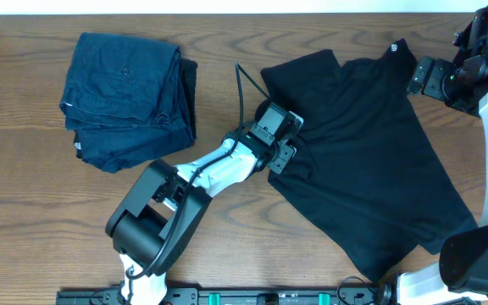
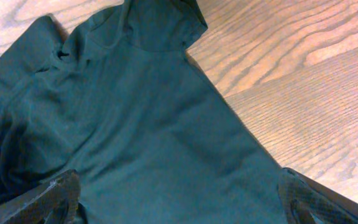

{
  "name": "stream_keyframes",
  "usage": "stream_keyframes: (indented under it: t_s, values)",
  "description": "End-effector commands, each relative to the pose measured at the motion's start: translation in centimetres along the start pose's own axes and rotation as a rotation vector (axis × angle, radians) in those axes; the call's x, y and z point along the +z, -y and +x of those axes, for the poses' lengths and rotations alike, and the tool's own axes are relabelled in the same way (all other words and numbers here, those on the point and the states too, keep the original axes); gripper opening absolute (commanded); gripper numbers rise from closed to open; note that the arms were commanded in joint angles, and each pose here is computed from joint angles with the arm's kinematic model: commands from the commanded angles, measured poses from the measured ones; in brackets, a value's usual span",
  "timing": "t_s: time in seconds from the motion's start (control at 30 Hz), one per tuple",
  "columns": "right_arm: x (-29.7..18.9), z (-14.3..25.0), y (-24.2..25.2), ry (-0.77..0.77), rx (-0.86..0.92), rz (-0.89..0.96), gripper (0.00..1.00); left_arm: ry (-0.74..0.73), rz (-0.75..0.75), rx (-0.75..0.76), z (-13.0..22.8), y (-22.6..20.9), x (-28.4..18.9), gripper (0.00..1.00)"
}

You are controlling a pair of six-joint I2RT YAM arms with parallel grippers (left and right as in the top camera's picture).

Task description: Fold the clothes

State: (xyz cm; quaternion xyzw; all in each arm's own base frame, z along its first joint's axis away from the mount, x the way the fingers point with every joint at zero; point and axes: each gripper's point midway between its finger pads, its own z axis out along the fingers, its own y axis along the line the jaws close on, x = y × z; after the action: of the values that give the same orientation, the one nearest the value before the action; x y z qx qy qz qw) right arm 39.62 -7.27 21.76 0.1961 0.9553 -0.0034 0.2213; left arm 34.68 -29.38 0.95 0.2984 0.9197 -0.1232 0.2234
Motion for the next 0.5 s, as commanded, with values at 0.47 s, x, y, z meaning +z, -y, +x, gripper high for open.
stream_keyframes:
  t_s: [0.47]
  values:
    - [-0.05, -0.01, 0.01, 0.002, 0.001, 0.005, 0.99, 0.031, 0.042, -0.004, -0.77, 0.57, 0.26, 0.48]
